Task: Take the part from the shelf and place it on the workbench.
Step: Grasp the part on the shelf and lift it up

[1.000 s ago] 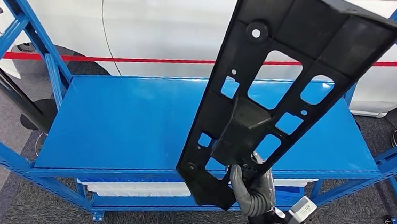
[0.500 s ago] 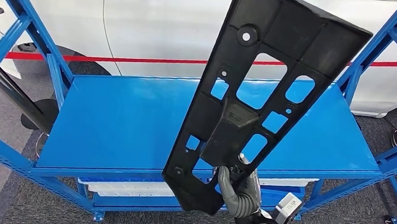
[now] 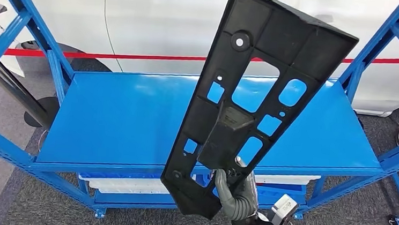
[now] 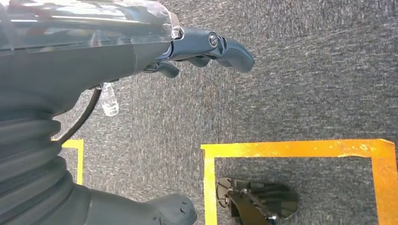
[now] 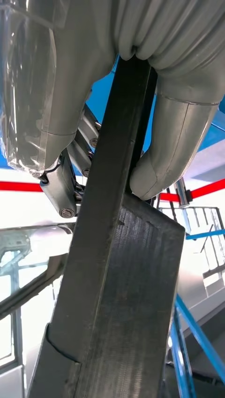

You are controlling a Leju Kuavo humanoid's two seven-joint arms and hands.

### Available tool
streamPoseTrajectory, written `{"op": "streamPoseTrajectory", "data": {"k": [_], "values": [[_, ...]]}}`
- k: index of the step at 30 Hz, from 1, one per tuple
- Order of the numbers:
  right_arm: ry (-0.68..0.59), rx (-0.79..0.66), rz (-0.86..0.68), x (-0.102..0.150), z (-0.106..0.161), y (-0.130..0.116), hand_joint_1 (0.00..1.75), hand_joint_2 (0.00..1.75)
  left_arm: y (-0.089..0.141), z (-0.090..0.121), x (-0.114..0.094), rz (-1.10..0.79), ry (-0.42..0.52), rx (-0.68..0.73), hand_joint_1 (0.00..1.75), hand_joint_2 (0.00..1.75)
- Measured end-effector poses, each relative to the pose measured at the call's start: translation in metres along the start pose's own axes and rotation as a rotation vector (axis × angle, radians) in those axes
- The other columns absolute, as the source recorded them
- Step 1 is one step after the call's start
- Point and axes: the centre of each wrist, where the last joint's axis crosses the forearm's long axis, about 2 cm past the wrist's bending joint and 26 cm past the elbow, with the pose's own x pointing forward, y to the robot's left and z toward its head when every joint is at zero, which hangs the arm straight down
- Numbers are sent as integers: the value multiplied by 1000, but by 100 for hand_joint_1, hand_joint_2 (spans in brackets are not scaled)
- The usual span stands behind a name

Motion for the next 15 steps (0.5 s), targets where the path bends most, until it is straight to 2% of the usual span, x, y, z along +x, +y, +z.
{"op": "streamPoseTrajectory", "data": {"k": [7,15], "values": [[-8,6,-3,0,-5,2,175,175,5,-2,-1,-25,0,-9,0,175],[-11,15,16,-2,-7,6,175,175,22,-6,-5,-65,-18,-11,0,175]]}}
